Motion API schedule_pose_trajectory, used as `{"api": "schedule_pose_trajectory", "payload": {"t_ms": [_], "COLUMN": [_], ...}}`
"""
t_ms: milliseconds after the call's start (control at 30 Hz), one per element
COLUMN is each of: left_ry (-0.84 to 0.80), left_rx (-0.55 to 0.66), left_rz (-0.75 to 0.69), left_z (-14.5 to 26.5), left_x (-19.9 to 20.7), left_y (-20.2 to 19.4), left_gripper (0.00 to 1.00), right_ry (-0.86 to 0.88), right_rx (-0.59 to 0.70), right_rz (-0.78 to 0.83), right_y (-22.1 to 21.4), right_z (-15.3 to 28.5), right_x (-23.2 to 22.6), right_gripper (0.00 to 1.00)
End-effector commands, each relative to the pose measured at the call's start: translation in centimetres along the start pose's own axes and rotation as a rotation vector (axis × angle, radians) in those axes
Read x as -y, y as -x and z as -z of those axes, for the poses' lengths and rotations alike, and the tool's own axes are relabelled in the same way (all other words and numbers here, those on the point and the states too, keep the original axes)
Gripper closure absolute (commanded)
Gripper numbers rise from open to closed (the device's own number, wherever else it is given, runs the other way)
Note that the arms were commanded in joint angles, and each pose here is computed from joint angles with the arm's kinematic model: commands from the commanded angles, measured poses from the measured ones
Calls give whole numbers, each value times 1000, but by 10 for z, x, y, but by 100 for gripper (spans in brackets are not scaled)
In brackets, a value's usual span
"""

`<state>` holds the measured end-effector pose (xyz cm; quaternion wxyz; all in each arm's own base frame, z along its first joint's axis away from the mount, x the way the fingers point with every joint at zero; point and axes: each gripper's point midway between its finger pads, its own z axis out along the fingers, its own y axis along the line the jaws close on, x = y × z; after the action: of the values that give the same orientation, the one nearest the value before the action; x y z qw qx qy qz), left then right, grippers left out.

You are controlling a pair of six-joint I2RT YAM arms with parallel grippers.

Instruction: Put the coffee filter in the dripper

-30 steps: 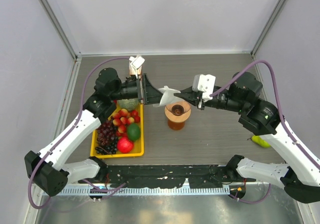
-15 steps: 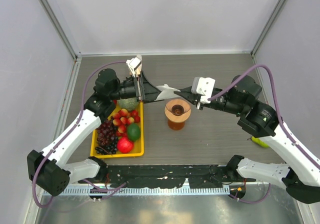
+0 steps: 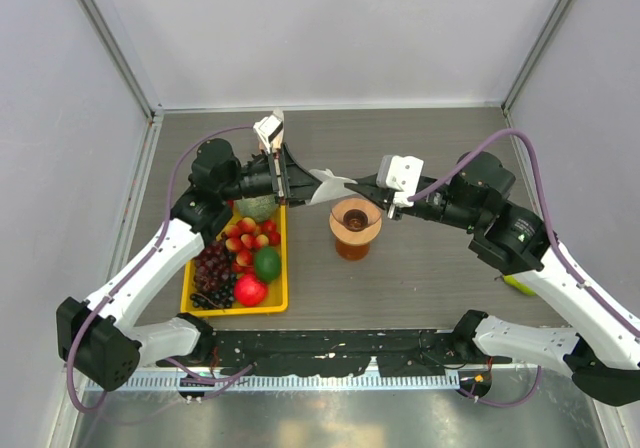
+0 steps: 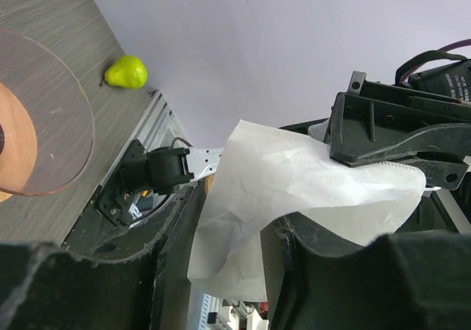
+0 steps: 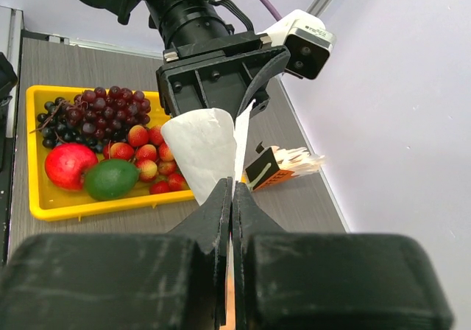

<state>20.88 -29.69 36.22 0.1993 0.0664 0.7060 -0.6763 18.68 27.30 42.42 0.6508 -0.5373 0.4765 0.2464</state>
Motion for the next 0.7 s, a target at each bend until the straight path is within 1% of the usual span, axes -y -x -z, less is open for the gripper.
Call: {"api": "schedule_pose_trajectory", "payload": {"t_ms": [0,233,433,500,633,667], "left_ry": [-34,-17,-13,-33,-58,-60], "left_rx": [10,14,13,6,-2,-1], "left_rz": [-24,-42,-59,-93,-144,-147], "left_z": [1,2,2,3,5,5], "left_x": [9,7,9,15,23,24], "left_y": [4,4,1,-2,-8,-8], "left_gripper": [59,68,78,85,94,99], "right_ry": [-8,-18,6,14,29,32], "right_rx": [41,21,9,3,-7,-10], "right_rz": [7,3,-7,-10,-14,-15], "right_y": [10,5,1,-1,-3,-4], "right_z": [-2,-3,-11,-14,-17,-17], "right_x": [2,4,2,1,0,-1], "right_gripper": [95,95,95,95,95,95]}}
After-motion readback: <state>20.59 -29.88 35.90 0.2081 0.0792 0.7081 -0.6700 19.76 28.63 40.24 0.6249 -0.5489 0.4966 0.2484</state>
